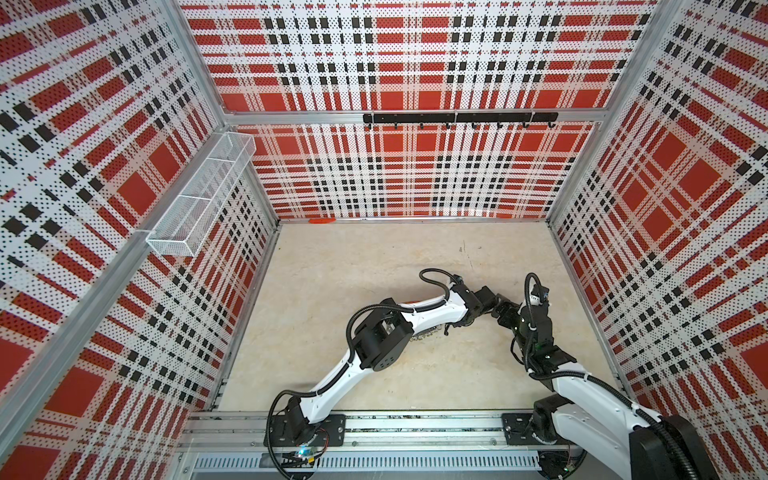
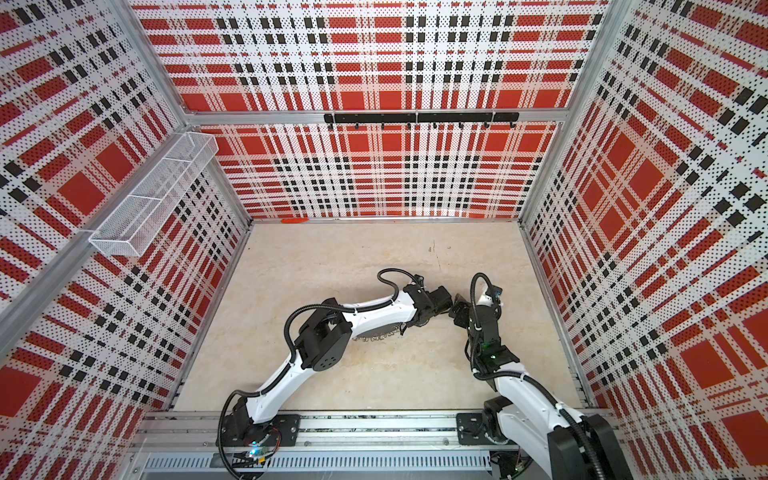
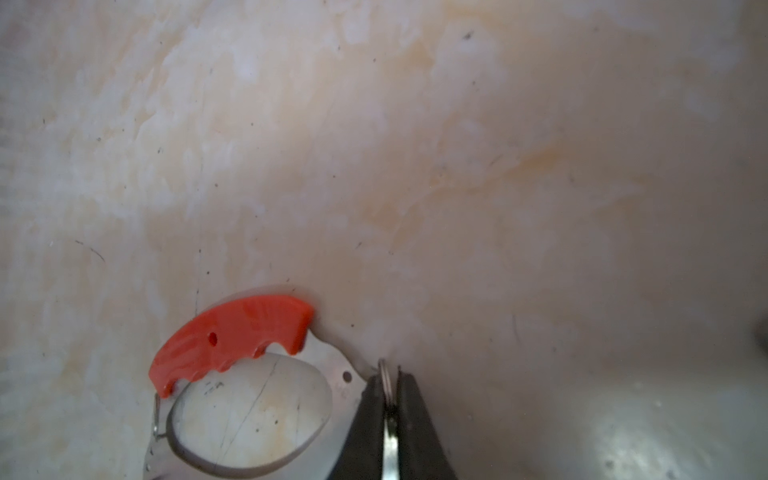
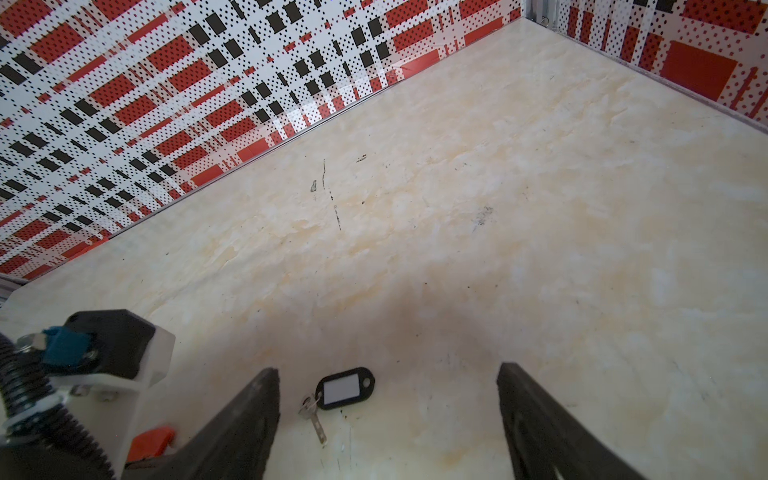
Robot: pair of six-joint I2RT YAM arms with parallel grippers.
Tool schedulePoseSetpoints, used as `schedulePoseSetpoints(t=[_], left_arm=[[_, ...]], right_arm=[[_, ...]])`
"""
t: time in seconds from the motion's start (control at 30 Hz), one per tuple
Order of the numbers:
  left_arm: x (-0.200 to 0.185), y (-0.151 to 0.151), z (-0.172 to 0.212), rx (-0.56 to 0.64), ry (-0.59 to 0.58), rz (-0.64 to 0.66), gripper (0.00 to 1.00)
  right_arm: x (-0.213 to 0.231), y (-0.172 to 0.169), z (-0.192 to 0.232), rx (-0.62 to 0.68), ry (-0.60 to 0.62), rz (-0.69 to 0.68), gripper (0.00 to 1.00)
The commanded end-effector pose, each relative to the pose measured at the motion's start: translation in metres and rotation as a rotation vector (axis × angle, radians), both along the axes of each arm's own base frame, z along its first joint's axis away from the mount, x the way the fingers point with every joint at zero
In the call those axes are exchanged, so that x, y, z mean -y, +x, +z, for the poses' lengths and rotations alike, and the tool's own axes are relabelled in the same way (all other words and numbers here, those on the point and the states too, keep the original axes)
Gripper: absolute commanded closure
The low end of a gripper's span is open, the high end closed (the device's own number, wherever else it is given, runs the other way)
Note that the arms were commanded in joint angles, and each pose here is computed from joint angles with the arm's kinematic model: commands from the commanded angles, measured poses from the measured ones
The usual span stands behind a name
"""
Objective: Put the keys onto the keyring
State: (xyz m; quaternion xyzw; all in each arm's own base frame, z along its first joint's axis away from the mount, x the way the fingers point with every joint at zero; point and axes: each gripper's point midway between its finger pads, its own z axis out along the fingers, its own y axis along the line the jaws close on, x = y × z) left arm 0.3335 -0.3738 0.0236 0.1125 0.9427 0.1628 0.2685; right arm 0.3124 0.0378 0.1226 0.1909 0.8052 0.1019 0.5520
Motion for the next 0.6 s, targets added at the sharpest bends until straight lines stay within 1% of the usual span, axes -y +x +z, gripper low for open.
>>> schedulePoseSetpoints(t=[0.0,0.1,0.23,0.43,0.57], left_arm=[[0.004,-0.009,0.015,0.034,0.022,-0.016,0.94],[0.002,-0.010,0.027,0.062,0.033,-0.017,0.98],[0.001,-0.013,0.043,0.087,0.033,-0.024,1.00],[-0.004,-0.017,0.073,0.118,0.028,-0.049,1.00],[-0.011,-0.016,0.104,0.158,0.024,-0.079,1.00]], right_arm=[[0.000,0.004,0.010,0.036,0.018,-0.003,0.15],[0.000,0.004,0.010,0.037,0.018,-0.002,0.15],[-0.001,0.004,0.011,0.039,0.020,0.000,0.15],[-0.002,0.006,0.012,0.043,0.018,0.006,0.14],[-0.002,0.005,0.014,0.047,0.013,0.012,0.14]])
